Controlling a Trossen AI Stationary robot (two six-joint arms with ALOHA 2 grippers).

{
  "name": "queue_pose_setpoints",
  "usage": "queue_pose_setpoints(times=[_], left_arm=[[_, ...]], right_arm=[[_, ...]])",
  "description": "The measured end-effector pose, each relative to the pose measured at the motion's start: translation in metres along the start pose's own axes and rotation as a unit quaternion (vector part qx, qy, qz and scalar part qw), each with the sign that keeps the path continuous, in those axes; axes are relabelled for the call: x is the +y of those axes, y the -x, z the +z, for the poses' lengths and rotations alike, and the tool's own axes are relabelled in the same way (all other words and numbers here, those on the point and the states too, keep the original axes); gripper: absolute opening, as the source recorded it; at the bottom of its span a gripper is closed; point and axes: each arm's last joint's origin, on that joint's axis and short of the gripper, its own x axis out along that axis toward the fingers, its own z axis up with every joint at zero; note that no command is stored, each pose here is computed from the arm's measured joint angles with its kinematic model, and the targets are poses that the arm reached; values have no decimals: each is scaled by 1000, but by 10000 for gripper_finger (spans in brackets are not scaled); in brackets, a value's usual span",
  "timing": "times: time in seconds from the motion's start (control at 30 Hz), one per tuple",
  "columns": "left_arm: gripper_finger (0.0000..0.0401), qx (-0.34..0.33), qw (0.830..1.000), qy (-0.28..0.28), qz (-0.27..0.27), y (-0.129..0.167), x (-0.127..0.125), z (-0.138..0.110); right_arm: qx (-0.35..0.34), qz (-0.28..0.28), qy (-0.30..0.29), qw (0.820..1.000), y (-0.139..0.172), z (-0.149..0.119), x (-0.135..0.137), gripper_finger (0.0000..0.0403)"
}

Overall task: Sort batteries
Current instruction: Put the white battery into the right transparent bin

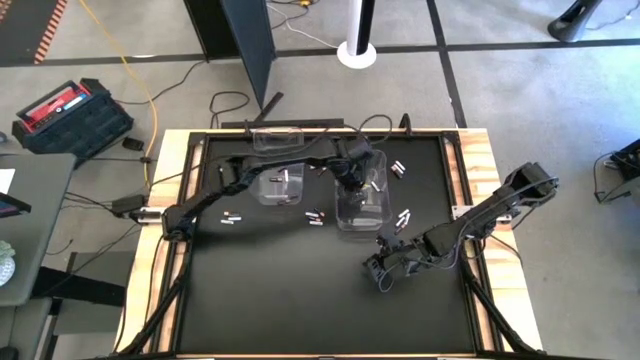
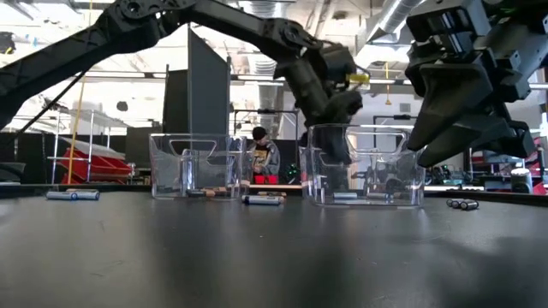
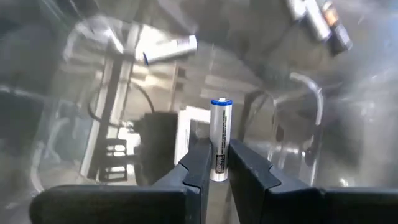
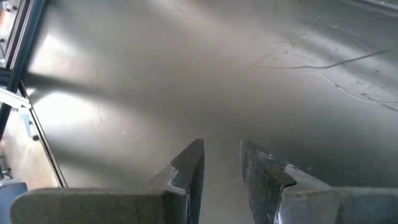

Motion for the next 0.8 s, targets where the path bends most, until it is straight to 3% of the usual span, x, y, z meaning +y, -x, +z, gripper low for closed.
queue_pose_setpoints(times=[0.27, 0.6, 0.8], left_arm=[[58, 8, 999, -32, 0, -4, 0, -2], [115, 8, 999, -33, 1, -4, 0, -2], [122, 0, 1000, -19, 4, 8, 1, 1]], right_arm=[[-6, -3, -7, 1000, -2, 5, -1, 121], [-5, -3, -5, 1000, -1, 4, -1, 121], [-3, 10, -1, 1000, 6, 4, 2, 121]])
